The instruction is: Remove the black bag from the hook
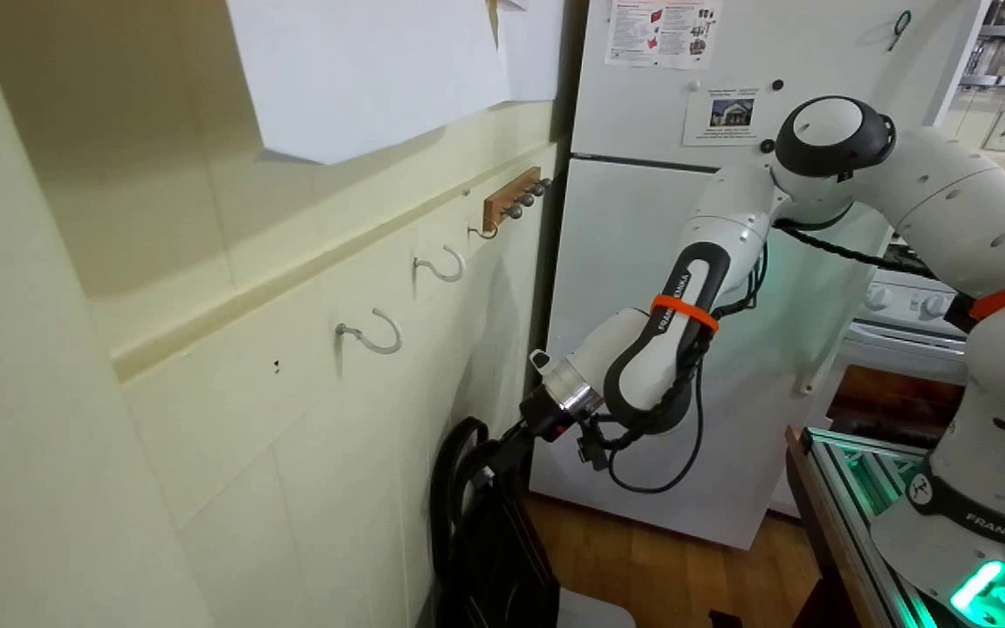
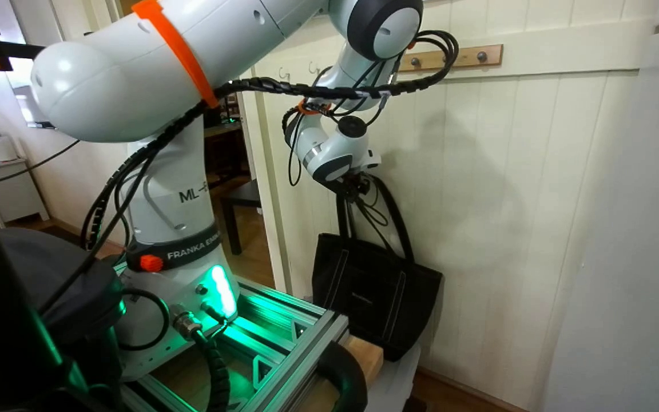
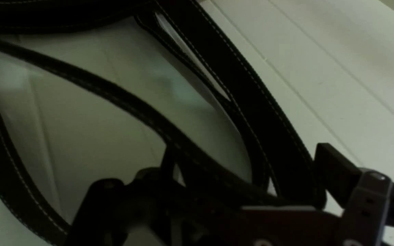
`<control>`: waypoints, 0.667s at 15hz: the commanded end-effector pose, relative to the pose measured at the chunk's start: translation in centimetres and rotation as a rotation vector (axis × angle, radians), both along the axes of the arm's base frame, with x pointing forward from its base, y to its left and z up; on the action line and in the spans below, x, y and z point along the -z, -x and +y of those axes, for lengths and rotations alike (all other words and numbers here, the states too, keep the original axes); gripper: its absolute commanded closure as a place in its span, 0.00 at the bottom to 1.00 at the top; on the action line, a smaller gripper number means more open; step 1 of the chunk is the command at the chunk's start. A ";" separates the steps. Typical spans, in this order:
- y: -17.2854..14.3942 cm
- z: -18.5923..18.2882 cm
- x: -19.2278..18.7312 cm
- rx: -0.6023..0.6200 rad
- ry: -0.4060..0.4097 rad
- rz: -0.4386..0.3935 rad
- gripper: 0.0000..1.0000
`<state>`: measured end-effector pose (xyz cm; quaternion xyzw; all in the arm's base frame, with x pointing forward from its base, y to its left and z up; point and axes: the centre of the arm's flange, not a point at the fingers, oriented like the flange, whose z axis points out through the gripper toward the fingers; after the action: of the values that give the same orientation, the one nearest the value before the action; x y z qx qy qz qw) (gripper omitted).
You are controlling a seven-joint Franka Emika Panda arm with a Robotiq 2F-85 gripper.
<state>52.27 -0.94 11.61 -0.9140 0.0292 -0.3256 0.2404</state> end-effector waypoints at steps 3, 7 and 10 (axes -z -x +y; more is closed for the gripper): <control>0.1 1.0 -1.8 0.032 0.060 0.048 0.00; 0.3 1.4 -2.8 0.057 0.090 0.081 0.00; 0.3 1.5 -3.4 0.075 0.106 0.095 0.00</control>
<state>52.35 0.10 14.15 -0.9293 0.0470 -0.3091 0.1968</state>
